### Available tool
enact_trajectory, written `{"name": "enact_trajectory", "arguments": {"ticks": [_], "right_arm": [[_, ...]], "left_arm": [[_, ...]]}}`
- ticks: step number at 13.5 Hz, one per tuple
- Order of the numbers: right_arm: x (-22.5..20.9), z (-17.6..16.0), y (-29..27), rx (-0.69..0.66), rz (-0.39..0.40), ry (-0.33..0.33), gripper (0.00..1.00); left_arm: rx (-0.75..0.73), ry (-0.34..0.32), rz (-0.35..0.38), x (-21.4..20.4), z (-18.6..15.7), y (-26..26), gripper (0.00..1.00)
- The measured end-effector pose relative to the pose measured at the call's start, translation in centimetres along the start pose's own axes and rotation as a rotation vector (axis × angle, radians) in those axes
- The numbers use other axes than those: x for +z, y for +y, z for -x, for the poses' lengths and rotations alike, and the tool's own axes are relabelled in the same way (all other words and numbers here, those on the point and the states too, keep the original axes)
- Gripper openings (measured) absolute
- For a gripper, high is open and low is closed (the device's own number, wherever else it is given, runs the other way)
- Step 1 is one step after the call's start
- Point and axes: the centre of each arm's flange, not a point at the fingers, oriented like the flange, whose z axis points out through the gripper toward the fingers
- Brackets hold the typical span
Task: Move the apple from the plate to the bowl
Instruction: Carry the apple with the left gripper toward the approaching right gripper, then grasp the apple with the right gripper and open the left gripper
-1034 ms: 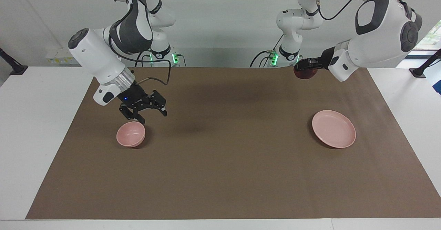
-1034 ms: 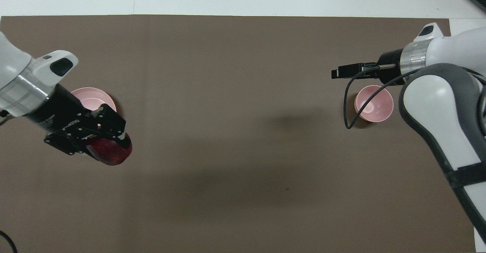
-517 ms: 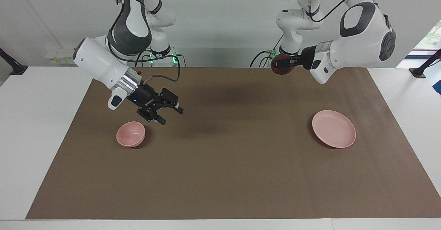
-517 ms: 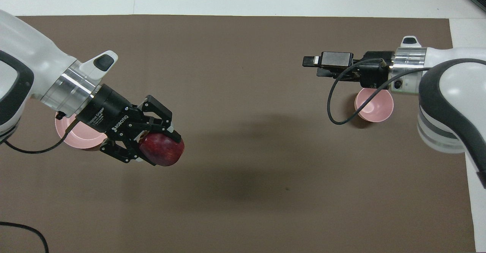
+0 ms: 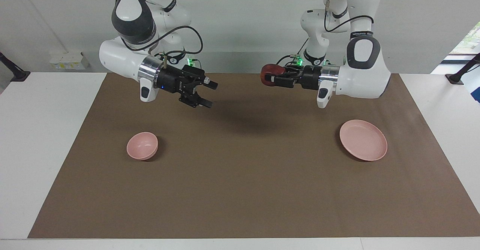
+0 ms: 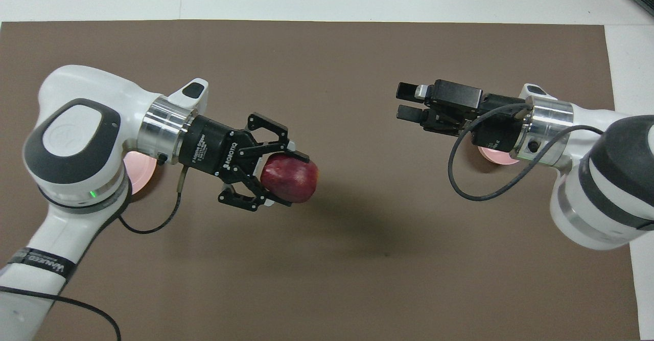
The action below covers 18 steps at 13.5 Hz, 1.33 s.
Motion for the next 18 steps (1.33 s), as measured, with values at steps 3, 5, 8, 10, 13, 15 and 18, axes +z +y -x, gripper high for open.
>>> {"name": "enact_trajectory", "arguments": {"ticks": [3,5,8,10,13,15,18], "right_arm": [[0.0,1.1,0.1,0.031,-0.047,-0.026,1.00],[-0.6,1.8,0.5,0.040,-0.059,-0.033,1.00],[-1.8,1.7,0.7,0.041,-0.065,-0.024,1.00],[-1.9,1.8,0.9,0.044,-0.064,-0.024,1.00],[-1.9,2.3,1.4,0.047,-0.060,-0.028,1.00],[-1.9,2.5,1.5,0.045,-0.059,-0.029,1.00],[-2.0,2.5,1.9,0.036,-0.053,-0.029,0.85]], "left_arm": [[-0.080,-0.088,0.183,5.1,0.1,1.8,0.74],[-0.136,-0.135,0.287,7.7,0.3,2.6,0.74],[-0.179,-0.168,0.342,9.1,0.6,2.9,0.74],[-0.206,-0.182,0.386,9.7,0.7,3.1,0.74],[-0.237,-0.171,0.418,12.1,0.9,2.8,0.74],[-0.248,-0.165,0.429,12.6,1.0,2.7,0.74],[-0.257,-0.173,0.445,12.8,1.1,2.8,0.74]]}}
